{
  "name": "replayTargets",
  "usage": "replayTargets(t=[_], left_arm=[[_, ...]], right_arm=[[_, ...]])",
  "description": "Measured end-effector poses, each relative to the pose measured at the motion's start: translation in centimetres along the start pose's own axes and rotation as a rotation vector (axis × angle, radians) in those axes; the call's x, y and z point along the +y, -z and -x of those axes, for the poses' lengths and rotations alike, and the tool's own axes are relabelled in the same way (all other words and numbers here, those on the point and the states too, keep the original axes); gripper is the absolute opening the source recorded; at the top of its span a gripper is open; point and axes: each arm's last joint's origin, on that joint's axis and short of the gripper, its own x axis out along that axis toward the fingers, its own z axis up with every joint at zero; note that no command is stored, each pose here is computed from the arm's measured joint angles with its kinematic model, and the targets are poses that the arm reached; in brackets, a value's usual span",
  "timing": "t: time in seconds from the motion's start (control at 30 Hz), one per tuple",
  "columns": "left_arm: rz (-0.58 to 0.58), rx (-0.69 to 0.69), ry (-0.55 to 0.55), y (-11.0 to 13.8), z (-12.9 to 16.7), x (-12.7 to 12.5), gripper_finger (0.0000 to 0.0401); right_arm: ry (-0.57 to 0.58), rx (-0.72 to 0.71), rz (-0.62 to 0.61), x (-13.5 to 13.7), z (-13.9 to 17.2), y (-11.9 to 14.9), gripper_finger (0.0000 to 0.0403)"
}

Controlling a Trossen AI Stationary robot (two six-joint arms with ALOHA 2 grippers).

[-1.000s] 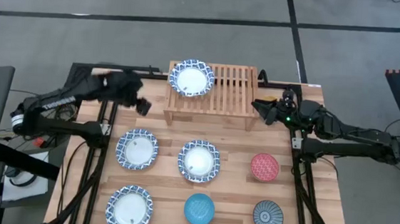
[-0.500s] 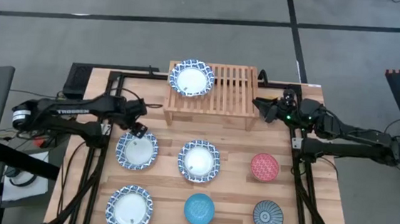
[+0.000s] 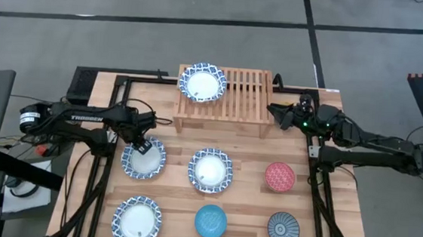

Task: Place and stack bowls onto a shelf
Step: Stack the top left white bowl on top of the other white bowl on the shelf

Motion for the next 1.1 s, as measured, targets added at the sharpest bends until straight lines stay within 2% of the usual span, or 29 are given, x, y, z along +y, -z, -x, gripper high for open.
replayTargets(t=[0.2, 0.3, 0.57, 0.77, 0.97, 1.1], left_arm=[[-0.002, 0.019, 0.054, -0.3, 0.6, -0.4, 0.0040], [-0.003, 0.006, 0.066, -0.6, 1.8, -0.7, 0.0008], [-0.079, -0.068, 0.019, -1.8, 6.5, -1.5, 0.0004], [-0.108, -0.115, 0.015, -2.4, 8.7, -1.6, 0.0002], [-0.108, -0.082, 0.006, -2.0, 12.0, -1.5, 0.0000], [-0.112, -0.116, -0.031, -1.2, 15.0, -1.5, 0.0000]], right_arm=[[0.006, -0.006, 0.006, -0.1, 0.0, -0.1, 0.0240], [0.013, -0.016, 0.005, -0.2, -0.1, -0.2, 0.0240], [0.016, -0.029, 0.003, -0.3, -0.1, -0.4, 0.0240], [0.023, -0.020, 0.016, -0.4, -0.1, -0.3, 0.0240], [0.022, -0.029, 0.042, -0.4, -0.1, -0.4, 0.0240], [0.015, -0.074, 0.087, -0.4, -0.2, -1.0, 0.0240]])
